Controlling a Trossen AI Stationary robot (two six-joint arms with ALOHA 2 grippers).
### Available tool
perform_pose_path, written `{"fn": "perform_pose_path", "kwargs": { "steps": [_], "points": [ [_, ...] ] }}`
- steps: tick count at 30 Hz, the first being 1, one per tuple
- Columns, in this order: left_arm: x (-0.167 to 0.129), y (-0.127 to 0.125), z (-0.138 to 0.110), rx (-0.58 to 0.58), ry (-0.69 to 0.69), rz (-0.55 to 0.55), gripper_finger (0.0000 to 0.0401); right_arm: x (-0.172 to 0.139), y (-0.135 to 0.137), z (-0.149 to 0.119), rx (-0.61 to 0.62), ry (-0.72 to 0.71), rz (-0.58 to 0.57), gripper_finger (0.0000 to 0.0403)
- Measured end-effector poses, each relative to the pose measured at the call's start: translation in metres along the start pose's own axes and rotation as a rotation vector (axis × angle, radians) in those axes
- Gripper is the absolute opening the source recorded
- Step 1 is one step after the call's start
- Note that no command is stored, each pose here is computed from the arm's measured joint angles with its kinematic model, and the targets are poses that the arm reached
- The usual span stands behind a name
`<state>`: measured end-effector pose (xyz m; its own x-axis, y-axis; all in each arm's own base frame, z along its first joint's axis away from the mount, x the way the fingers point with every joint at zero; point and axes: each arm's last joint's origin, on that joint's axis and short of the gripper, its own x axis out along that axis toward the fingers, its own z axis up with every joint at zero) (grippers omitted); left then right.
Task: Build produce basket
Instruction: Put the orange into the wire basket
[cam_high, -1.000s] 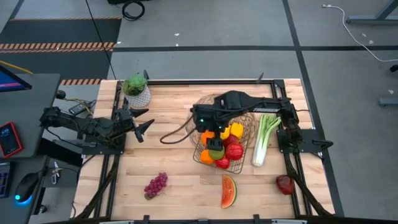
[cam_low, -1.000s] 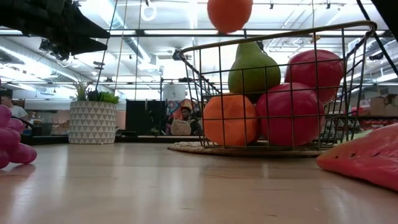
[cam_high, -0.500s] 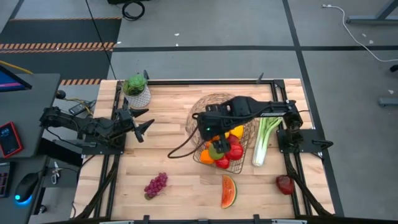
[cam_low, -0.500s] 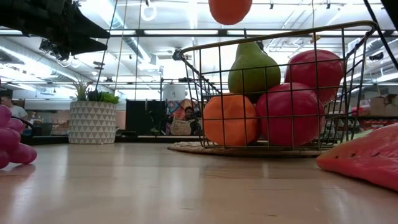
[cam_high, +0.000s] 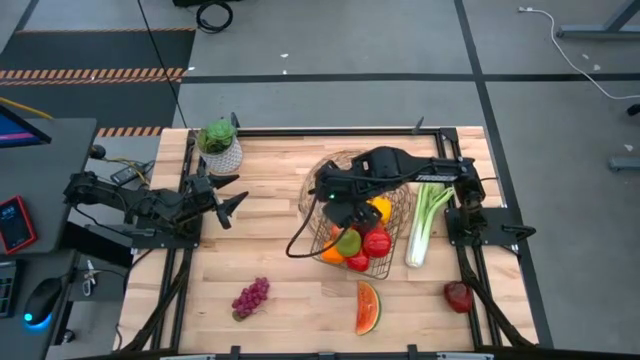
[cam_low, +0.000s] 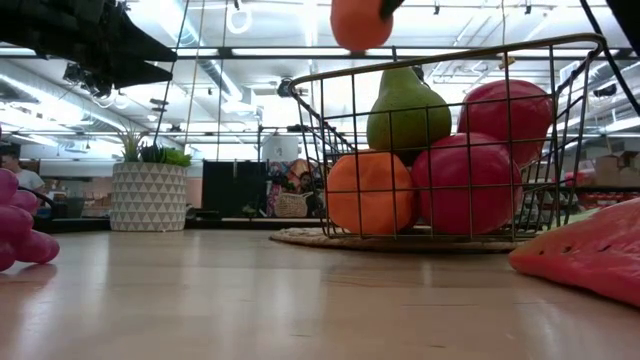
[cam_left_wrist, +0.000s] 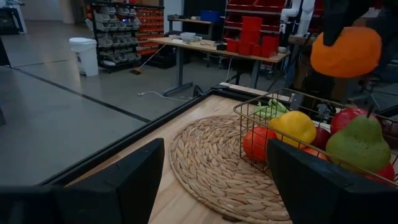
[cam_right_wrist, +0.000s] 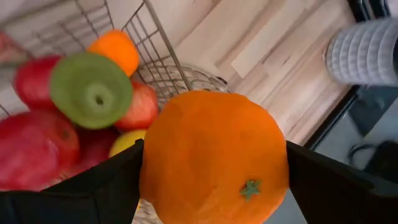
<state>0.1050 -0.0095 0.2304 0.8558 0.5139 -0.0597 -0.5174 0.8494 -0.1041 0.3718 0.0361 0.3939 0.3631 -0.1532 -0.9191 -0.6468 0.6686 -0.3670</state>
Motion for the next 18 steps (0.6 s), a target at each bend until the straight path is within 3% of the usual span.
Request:
{"fn": "perform_pose_path", "kwargs": {
  "steps": [11, 18],
  "points": [
    [0.000, 0.000, 0.000, 0.000, 0.000, 0.000, 0.0288, 0.002, -0.013, -0.002, -0.318, -0.015, -0.079, 0.0364],
    [0.000, 0.000, 0.000, 0.000, 0.000, 0.000, 0.0288, 0.001, -0.021, 0.005, -0.347, -0.058, -0.178, 0.0364]
  ]
}}
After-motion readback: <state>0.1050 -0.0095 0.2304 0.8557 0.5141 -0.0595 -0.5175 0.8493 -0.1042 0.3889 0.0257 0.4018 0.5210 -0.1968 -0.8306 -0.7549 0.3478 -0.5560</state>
